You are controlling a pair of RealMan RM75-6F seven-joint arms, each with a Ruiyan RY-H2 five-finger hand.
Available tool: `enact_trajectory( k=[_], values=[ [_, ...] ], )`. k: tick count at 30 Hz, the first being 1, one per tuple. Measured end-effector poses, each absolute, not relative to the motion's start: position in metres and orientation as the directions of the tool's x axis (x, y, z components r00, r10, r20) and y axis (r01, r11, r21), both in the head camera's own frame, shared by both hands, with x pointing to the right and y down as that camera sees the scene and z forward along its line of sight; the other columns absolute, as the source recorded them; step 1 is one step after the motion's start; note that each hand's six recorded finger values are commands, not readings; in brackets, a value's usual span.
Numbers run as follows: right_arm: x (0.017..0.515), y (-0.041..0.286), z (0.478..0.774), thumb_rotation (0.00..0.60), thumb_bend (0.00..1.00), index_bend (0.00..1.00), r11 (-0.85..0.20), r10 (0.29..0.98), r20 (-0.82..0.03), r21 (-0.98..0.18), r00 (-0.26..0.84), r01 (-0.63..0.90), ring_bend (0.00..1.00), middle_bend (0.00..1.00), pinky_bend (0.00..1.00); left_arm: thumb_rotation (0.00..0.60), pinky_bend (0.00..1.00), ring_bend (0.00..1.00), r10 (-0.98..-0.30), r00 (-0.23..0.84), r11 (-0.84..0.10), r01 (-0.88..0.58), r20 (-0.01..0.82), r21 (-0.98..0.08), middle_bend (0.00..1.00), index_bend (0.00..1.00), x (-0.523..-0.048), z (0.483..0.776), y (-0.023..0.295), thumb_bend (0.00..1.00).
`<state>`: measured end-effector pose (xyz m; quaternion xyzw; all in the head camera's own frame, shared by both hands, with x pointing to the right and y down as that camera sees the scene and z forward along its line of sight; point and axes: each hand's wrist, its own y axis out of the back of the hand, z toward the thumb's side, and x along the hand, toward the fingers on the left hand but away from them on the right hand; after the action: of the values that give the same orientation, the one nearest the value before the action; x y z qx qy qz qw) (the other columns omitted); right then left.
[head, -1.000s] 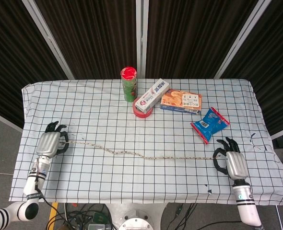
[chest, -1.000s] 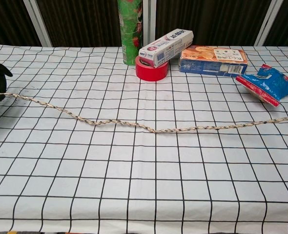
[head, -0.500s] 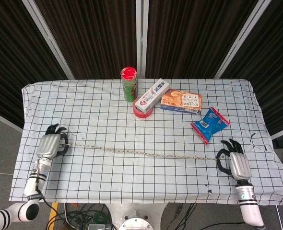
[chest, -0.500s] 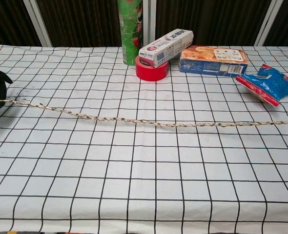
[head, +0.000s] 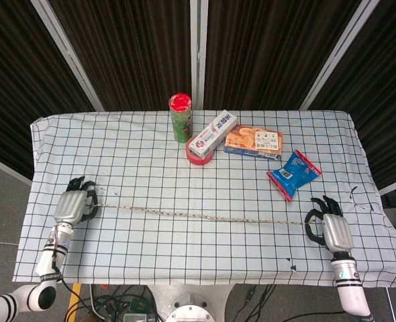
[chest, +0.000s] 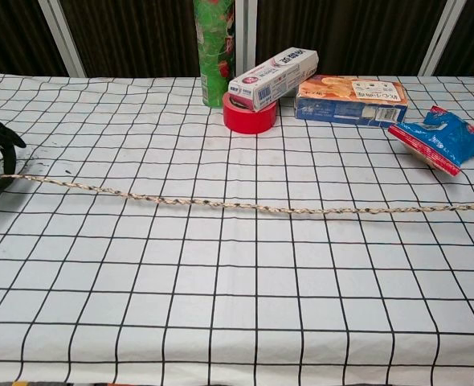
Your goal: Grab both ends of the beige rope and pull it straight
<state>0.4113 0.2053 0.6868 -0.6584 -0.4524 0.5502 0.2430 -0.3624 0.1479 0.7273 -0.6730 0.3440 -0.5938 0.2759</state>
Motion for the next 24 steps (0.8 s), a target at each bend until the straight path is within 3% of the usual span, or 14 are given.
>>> enact_trajectory(
  k=[24],
  values=[
    [0.418, 0.213, 0.703, 0.6, 0.39, 0.68, -0.509, 0.838, -0.545, -0.8, -0.031, 0.316, 0.0, 0.15, 0.0, 0.6, 0.05, 0.0, -0.761, 0.075, -0.648, -0.125, 0.645, -0.751, 0.19, 0.6, -0.358, 0.742, 0.161, 0.37]
  ],
)
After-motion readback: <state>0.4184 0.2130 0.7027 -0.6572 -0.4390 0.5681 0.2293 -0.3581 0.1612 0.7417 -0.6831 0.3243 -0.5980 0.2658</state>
